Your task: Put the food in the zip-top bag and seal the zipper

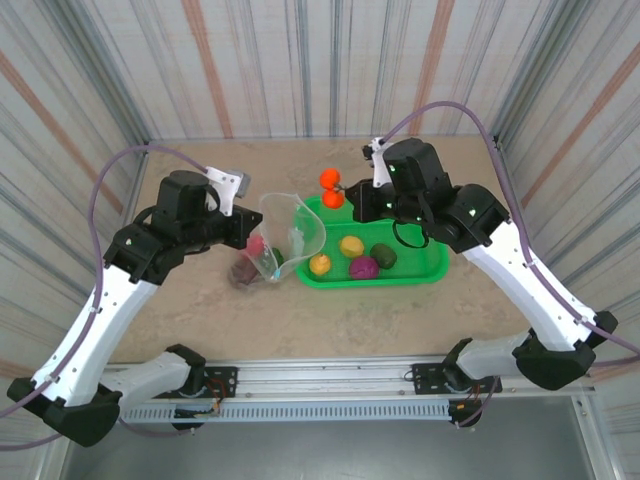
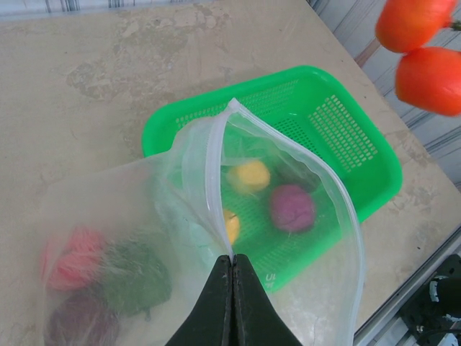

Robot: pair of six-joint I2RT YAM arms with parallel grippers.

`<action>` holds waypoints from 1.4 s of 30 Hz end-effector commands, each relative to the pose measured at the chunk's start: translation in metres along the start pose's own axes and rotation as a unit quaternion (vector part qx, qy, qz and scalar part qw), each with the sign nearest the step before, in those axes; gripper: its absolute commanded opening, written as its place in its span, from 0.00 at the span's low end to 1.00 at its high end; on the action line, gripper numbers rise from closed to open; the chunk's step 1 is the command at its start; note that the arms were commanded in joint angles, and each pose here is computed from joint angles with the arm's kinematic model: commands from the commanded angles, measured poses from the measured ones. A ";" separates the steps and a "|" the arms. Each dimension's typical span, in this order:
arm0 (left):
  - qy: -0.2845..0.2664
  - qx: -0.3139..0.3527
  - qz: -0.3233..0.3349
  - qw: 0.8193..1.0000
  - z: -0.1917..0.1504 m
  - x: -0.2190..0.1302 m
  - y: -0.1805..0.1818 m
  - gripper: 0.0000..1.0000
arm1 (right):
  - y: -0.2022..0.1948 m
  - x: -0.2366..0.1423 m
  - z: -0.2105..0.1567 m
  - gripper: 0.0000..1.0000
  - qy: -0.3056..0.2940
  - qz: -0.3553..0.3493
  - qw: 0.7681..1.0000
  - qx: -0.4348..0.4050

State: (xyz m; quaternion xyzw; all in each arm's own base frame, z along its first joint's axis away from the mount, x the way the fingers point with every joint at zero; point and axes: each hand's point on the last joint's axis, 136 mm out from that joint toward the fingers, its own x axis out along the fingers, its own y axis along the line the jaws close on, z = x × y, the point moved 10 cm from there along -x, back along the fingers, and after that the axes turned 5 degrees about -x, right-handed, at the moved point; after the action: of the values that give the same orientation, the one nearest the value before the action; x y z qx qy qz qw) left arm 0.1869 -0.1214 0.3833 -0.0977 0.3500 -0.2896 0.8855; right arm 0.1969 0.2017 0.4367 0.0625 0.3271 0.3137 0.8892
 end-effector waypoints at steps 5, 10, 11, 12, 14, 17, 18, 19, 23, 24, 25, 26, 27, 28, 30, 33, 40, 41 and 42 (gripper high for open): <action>-0.007 -0.016 -0.021 1.000 0.002 -0.009 -0.003 0.00 | 0.040 0.039 -0.012 0.00 0.068 0.063 0.994 -0.058; -0.012 -0.017 -0.023 1.000 0.004 -0.012 -0.004 0.00 | 0.045 0.079 -0.029 0.00 0.114 0.051 0.990 -0.059; -0.012 -0.017 -0.024 0.999 0.004 -0.012 -0.004 0.00 | 0.045 0.088 -0.032 0.00 0.123 0.045 0.990 -0.057; -0.012 -0.017 -0.025 0.999 0.004 -0.011 -0.004 0.00 | 0.046 0.096 -0.035 0.00 0.133 0.044 0.989 -0.054; -0.010 -0.016 -0.025 1.000 0.004 -0.011 -0.004 0.00 | 0.046 0.112 -0.036 0.00 0.147 0.033 0.988 -0.042; -0.008 -0.016 -0.024 1.000 0.003 -0.009 -0.003 0.00 | 0.051 0.133 -0.035 0.00 0.167 0.029 0.985 -0.026; -0.007 -0.016 -0.024 1.000 0.002 -0.009 -0.002 0.00 | 0.052 0.140 -0.036 0.00 0.172 0.027 0.984 -0.019; -0.007 -0.017 -0.024 1.000 0.002 -0.008 -0.002 0.00 | 0.052 0.153 -0.041 0.00 0.186 0.019 0.982 -0.011; -0.009 -0.019 -0.024 0.999 0.002 -0.008 -0.001 0.00 | 0.055 0.183 -0.045 0.00 0.202 0.010 0.979 0.022; -0.010 -0.019 -0.025 0.999 0.002 -0.009 -0.001 0.00 | 0.055 0.188 -0.047 0.00 0.206 0.004 0.978 0.027; -0.009 -0.019 -0.025 0.999 0.002 -0.008 -0.001 0.00 | 0.054 0.194 -0.049 0.00 0.209 -0.002 0.977 0.033; -0.010 -0.019 -0.025 0.999 0.002 -0.009 -0.001 0.00 | 0.054 0.197 -0.050 0.00 0.210 -0.003 0.977 0.037; -0.010 -0.019 -0.025 0.999 0.002 -0.009 -0.001 0.00 | 0.054 0.200 -0.051 0.00 0.211 -0.003 0.977 0.042; -0.009 -0.020 -0.025 0.999 0.002 -0.009 -0.001 0.00 | 0.054 0.204 -0.052 0.00 0.212 -0.002 0.976 0.045; -0.009 -0.020 -0.025 0.999 0.002 -0.009 -0.001 0.00 | 0.055 0.206 -0.053 0.01 0.211 0.000 0.976 0.048; -0.011 -0.019 -0.026 0.999 0.003 -0.010 -0.001 0.00 | 0.055 0.204 -0.051 0.37 0.205 0.002 0.977 0.049; -0.009 -0.017 -0.026 0.999 0.003 -0.009 0.000 0.00 | 0.053 0.185 -0.043 0.42 0.183 0.010 0.982 0.051; -0.009 -0.017 -0.024 1.000 0.003 -0.009 0.000 0.00 | 0.053 0.180 -0.040 0.40 0.179 0.014 0.982 0.052; -0.008 -0.018 -0.023 1.000 0.002 -0.008 0.001 0.00 | 0.053 0.173 -0.036 0.38 0.172 0.020 0.983 0.053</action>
State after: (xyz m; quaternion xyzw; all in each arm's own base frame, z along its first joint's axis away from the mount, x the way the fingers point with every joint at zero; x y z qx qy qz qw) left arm 0.1874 -0.1191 0.3842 -0.1171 0.3551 -0.2970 0.8786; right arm 0.2591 0.3580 0.3017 0.0390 0.5130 0.3043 0.8017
